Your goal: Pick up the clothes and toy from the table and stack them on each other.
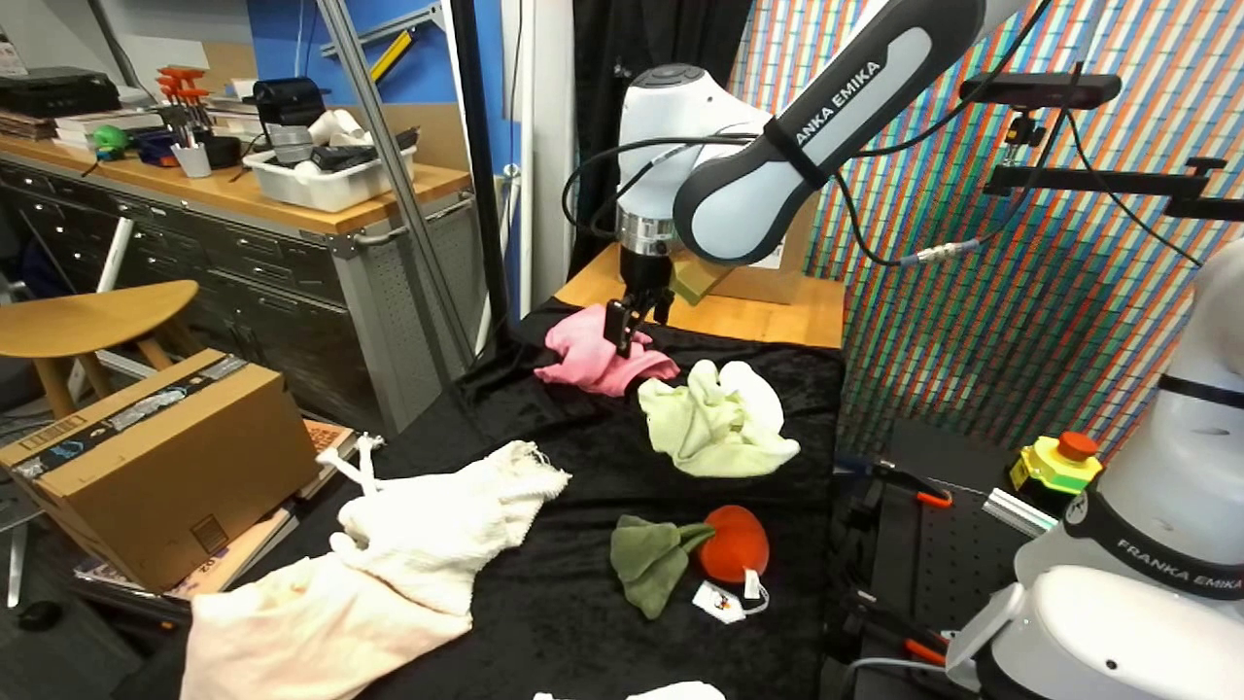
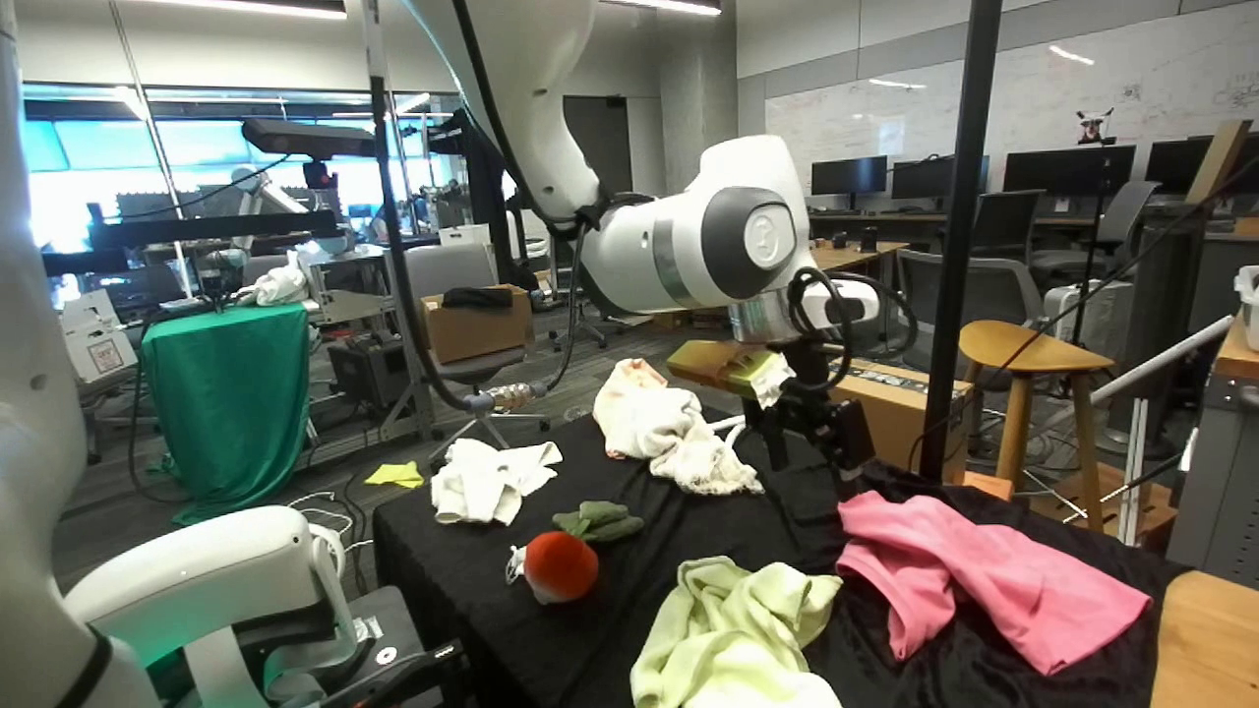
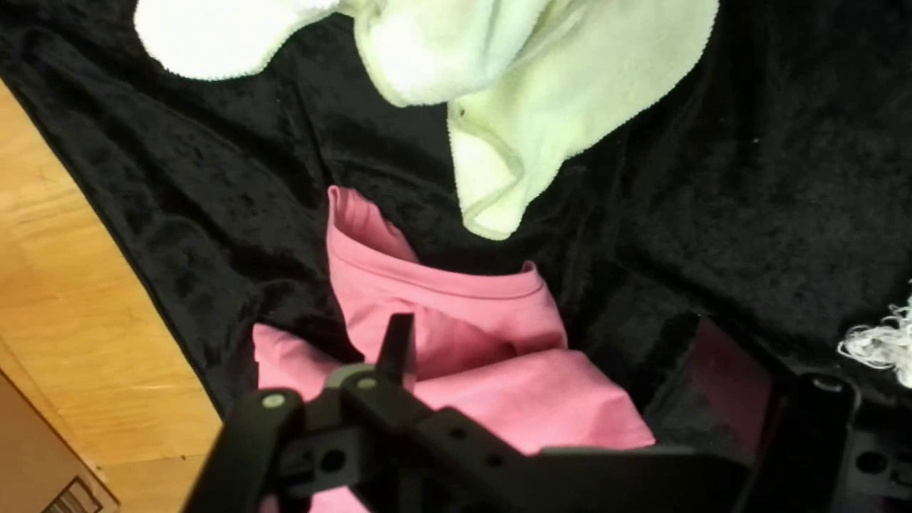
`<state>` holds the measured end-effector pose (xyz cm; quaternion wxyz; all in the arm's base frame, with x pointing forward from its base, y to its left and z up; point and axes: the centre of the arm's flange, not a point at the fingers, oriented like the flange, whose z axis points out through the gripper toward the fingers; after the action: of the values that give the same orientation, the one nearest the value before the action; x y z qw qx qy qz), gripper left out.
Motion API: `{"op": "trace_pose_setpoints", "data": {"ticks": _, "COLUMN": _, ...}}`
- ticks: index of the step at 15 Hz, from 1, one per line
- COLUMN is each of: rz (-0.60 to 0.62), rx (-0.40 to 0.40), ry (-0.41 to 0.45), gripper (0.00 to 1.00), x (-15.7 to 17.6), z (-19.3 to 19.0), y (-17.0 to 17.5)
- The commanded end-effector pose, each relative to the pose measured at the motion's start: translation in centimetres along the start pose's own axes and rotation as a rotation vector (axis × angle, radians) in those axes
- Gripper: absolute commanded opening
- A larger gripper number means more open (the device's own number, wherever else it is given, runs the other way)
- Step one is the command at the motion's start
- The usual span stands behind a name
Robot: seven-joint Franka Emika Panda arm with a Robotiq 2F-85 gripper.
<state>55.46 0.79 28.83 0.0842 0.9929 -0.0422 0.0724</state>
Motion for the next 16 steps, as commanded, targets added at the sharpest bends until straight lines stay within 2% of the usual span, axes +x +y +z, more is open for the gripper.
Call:
{"op": "trace_pose_setpoints", "data": {"ticks": 1, "rz": 0.041, "rx": 0.105, "ry": 0.022, "gripper": 1.00, "x": 2.5, "z": 1.5, "y": 2.7}}
{"op": "trace_pose_setpoints", "data": {"ticks": 4, "rz": 0.061, "rx": 0.203, "ry": 0.006, "gripper": 1.00, "x": 3.9, "z": 3.8, "y": 4.0}}
{"op": "trace_pose_setpoints", "data": {"ticks": 8, "rz": 0.065, "rx": 0.273, "ry": -0.017, "gripper": 1.00, "x": 5.1, "z": 6.8, "y": 4.9}}
{"op": "trace_pose_setpoints", "data": {"ticks": 12, "rz": 0.070, "rx": 0.251, "ry": -0.020, "gripper": 1.00, "x": 5.9, "z": 8.8, "y": 6.1}}
{"op": "trace_pose_setpoints", "data": {"ticks": 16, "rz": 0.095, "rx": 0.228, "ry": 0.006, "gripper": 1.00, "x": 6.4, "z": 9.3, "y": 7.6}}
